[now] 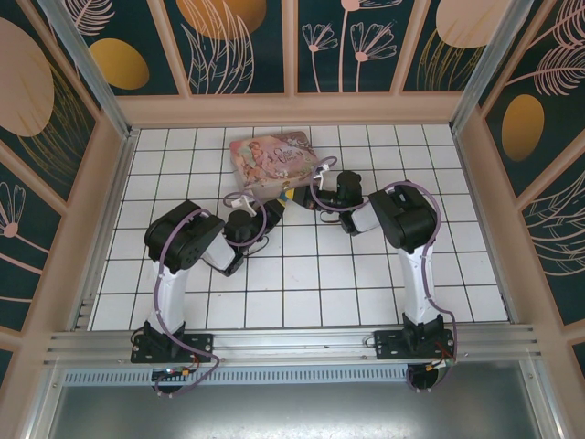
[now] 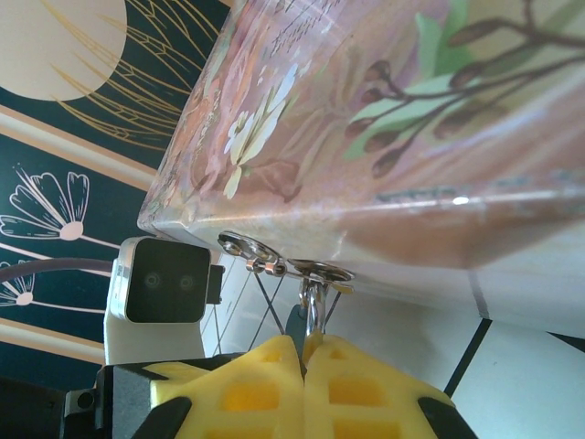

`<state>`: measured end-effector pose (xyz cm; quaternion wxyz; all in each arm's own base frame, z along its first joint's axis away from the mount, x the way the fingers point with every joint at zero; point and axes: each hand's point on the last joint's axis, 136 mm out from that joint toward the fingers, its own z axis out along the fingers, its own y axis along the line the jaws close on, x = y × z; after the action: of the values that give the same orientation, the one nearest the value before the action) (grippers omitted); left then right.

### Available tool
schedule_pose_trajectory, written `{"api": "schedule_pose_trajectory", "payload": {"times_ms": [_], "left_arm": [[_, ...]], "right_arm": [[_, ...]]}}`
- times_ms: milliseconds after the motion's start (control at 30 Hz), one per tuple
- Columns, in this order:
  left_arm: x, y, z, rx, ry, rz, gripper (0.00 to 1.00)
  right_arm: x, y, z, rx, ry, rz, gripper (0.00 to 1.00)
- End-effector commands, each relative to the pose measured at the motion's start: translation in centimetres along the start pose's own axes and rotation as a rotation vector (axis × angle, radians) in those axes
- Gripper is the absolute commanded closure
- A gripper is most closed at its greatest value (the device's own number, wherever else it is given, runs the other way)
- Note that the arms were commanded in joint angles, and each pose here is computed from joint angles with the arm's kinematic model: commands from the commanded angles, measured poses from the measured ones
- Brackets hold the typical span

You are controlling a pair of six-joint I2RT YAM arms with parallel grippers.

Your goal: Unlock a padlock with a key

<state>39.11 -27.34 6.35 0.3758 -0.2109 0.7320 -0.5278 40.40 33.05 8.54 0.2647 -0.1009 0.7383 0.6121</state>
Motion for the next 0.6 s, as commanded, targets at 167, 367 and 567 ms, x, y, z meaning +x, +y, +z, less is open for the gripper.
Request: {"api": "schedule_pose_trajectory", "payload": {"times_ms": [167,367,567], "left_arm": [[-1.57,-2.29,0.24,0.072,-0.061,0.004,0.79],[-1.66,-2.21,0.28,0.066,-0.059,0.012,0.97],[-1.09,-1.81,0.6,0.013,-0.014,0.064,1.0]], "right_arm": [[3.56,-0.57,0.38,-0.023,0.105,0.104,1.0],[3.58,-0.68,0.32,-0.019,0.105,0.11,1.0],[3.33,-0.33,0.49,-0.021,0.096,0.121,1.0]]}}
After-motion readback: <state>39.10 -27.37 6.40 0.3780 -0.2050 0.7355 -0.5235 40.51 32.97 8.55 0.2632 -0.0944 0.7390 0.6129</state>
